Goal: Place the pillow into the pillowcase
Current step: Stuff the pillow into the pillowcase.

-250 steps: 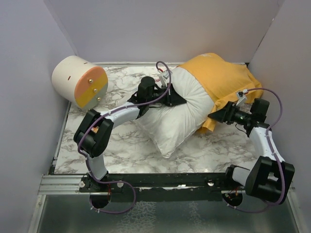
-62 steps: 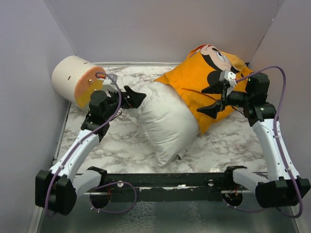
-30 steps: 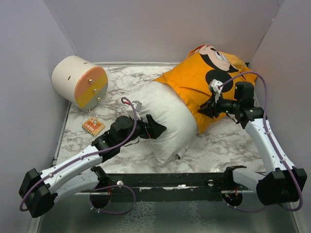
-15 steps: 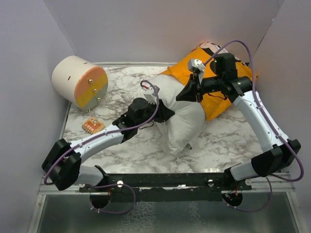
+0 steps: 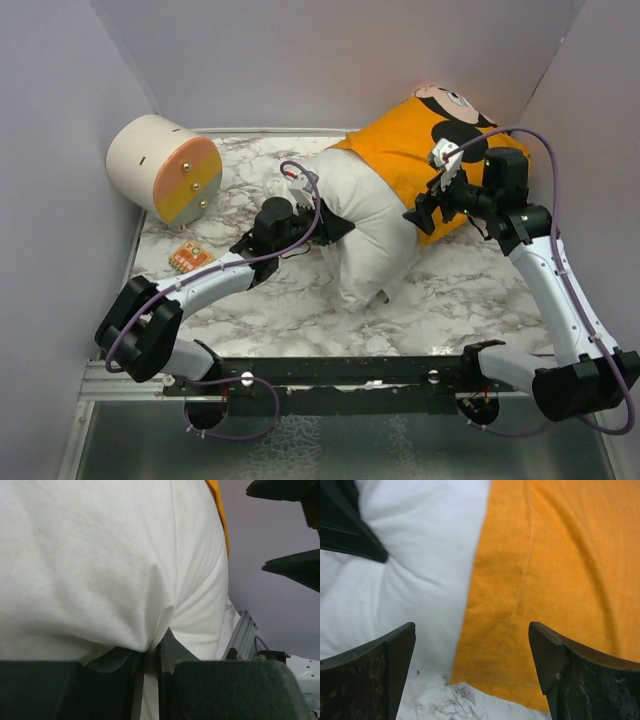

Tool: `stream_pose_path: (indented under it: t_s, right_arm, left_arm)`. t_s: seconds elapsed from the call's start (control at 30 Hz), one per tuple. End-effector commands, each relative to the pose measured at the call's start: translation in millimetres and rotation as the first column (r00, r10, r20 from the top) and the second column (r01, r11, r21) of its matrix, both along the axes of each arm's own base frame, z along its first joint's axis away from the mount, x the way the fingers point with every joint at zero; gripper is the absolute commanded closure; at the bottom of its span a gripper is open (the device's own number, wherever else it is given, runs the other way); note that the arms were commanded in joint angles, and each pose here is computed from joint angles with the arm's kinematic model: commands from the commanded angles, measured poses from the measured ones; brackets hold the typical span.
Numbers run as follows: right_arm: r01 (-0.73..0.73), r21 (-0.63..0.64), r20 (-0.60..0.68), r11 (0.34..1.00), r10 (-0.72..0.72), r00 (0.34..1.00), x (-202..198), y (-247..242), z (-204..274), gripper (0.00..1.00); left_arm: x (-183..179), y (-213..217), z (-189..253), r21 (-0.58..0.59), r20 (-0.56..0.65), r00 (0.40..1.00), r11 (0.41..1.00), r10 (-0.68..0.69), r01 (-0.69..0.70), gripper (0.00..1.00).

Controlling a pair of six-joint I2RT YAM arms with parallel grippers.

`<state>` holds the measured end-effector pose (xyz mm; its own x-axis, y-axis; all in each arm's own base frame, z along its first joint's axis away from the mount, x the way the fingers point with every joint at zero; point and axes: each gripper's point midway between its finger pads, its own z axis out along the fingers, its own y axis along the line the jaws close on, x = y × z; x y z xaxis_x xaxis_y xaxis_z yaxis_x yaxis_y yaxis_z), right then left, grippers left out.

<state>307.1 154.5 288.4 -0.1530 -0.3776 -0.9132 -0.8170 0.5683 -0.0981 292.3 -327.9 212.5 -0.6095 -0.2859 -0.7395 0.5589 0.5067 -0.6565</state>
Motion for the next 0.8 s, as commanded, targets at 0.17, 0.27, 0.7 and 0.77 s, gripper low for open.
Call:
stream_pose_path:
  t_s: [0.17,0.27,0.7,0.77]
  right_arm:
    - [0.333,-0.171,0.092,0.927,-0.321,0.943,55,-55,-40,0.07]
    - [0.378,-0.197,0.108,0.905,-0.363,0.926,62,-64,-46,0.17]
    - [-0.258,0.109,-0.088,0.96,0.268,0.959,-16,51,-8,1.0]
    - [-0.408,0.141,-0.115,0.902,0.424,0.898,-35,88,5,1.0]
  left_arm:
    - [-7,-11,14,-0.09,0.04,0.996,0.993,-0.074,0.077,0.89]
    - [-8,-8,13,-0.089,0.041,0.997,0.994,-0.065,0.069,0.89]
    - [-1,-14,19,-0.044,0.085,0.993,0.995,-0.084,0.088,0.93]
    - [3,-21,28,-0.044,0.11,0.988,0.992,-0.11,0.115,0.95]
